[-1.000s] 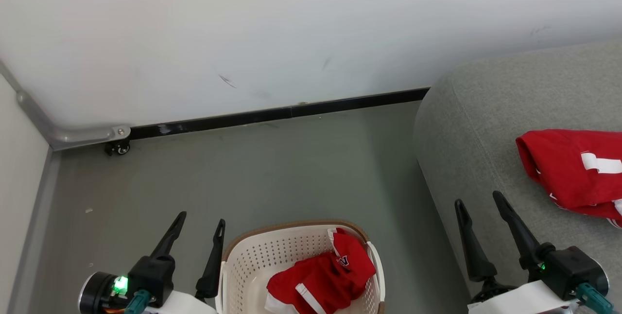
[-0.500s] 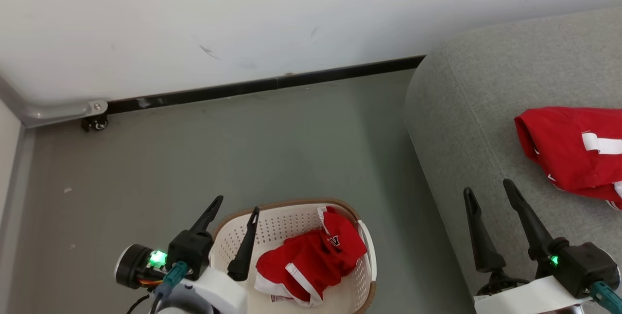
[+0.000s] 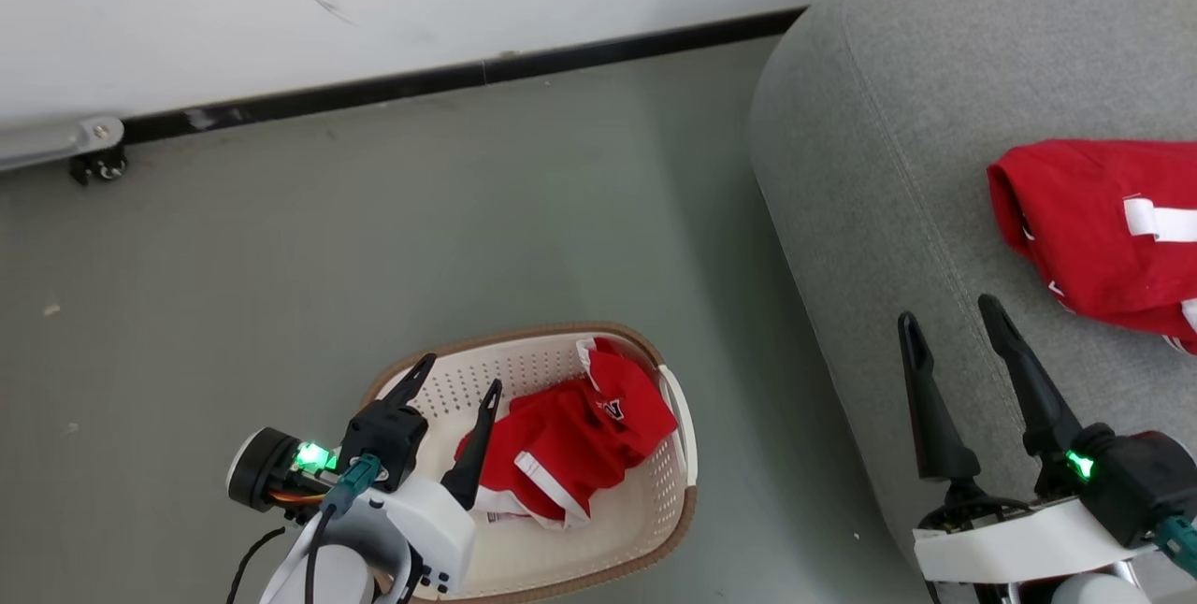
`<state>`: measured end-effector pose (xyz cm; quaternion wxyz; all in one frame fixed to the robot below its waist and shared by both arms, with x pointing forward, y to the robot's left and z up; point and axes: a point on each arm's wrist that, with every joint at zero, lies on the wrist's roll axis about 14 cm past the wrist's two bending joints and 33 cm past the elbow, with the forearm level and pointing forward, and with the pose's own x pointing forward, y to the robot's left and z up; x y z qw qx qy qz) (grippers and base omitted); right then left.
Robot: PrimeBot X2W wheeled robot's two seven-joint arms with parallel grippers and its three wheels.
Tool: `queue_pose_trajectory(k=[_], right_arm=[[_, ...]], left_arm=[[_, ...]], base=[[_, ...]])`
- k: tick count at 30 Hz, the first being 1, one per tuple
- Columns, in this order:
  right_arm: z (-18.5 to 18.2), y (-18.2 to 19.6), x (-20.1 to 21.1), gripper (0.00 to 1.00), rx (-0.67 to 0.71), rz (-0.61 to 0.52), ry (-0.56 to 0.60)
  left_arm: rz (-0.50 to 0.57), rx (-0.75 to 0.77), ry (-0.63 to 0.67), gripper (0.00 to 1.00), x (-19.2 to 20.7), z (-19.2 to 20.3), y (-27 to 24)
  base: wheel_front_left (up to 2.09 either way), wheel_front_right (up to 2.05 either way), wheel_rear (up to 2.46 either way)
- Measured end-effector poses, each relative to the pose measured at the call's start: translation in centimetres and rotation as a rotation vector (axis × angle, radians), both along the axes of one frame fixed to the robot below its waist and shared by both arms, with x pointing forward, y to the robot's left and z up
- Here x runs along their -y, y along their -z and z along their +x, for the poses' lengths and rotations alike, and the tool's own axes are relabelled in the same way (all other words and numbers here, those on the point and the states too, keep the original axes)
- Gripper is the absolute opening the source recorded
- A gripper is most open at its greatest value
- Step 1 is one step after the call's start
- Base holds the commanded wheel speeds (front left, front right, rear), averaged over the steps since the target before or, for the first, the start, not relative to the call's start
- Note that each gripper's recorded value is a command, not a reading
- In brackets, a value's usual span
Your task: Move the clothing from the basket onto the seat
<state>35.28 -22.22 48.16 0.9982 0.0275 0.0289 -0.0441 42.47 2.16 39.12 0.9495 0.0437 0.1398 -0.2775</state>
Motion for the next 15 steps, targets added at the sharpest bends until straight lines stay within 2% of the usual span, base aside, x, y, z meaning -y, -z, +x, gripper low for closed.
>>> queue_pose_trajectory(k=[15], right_arm=[[2.7, 0.6, 2.3, 1.00, 0.004, -0.037, 0.057]], left_arm=[[0.089, -0.111, 0.120, 1.00, 2.1, 1.0, 6.5]], base=[[0.00, 0.00, 0.00]])
